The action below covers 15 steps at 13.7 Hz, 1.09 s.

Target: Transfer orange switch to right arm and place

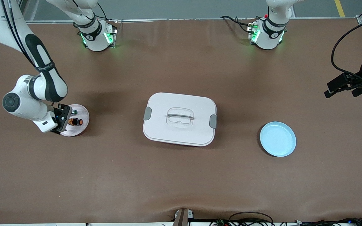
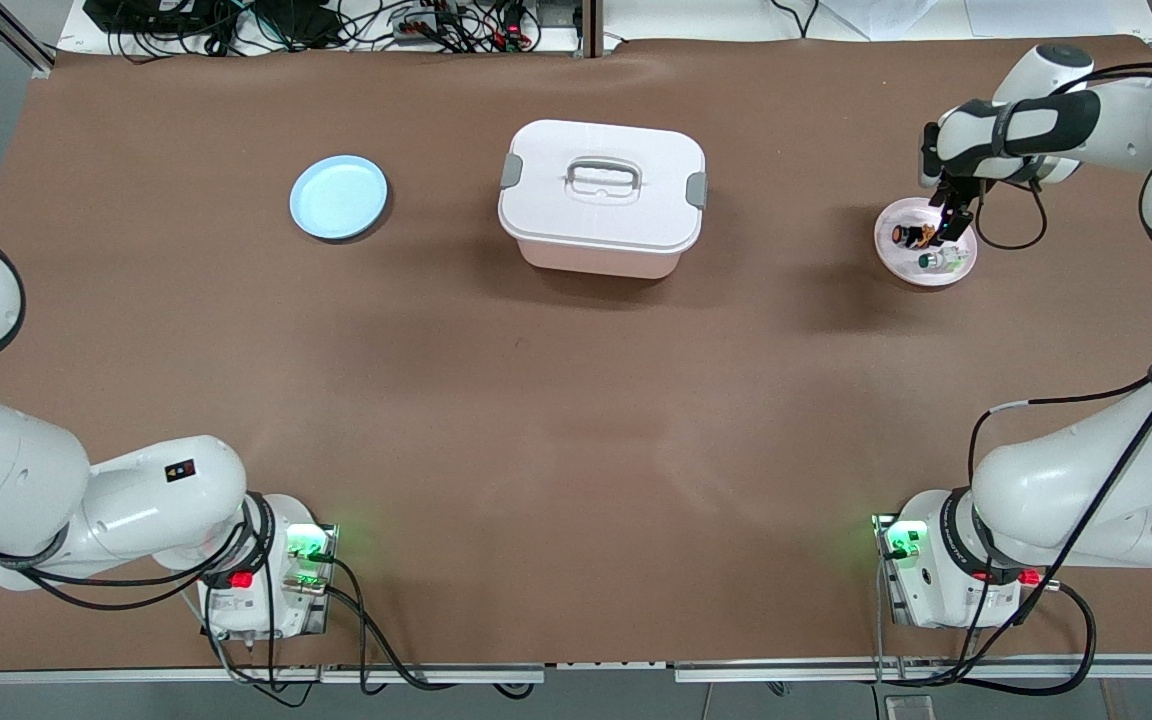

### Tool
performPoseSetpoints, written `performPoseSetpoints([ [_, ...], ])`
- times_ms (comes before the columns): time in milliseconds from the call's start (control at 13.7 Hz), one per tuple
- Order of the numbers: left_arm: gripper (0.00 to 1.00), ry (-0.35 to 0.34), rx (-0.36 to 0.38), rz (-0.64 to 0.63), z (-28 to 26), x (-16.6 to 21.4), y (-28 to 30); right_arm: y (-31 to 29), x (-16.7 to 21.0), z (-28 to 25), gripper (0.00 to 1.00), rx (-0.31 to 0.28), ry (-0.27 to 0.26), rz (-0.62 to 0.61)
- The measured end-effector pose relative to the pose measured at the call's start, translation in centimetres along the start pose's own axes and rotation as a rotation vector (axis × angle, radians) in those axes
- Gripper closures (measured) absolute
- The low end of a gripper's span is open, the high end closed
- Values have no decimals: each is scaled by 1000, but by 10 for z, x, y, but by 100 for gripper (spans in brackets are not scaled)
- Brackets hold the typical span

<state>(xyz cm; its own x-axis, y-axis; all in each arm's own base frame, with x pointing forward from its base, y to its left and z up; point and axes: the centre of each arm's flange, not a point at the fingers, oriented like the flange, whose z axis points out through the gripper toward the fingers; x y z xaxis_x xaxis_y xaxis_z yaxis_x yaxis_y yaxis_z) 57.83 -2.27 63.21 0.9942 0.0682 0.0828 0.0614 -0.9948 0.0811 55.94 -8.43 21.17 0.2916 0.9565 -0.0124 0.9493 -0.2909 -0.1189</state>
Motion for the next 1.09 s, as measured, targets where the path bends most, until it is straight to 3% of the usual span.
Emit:
performPoseSetpoints([
  [509, 0, 14, -3, 22, -7, -1, 12, 1, 6, -71, 0, 147, -51, 323],
  [946, 0, 16, -1, 22, -8, 0, 13, 3, 13, -134, 0, 249, -137, 639],
  [1092, 0, 16, 2, 22, -7, 0, 14, -3, 31, -149, 0, 275, -191, 761],
])
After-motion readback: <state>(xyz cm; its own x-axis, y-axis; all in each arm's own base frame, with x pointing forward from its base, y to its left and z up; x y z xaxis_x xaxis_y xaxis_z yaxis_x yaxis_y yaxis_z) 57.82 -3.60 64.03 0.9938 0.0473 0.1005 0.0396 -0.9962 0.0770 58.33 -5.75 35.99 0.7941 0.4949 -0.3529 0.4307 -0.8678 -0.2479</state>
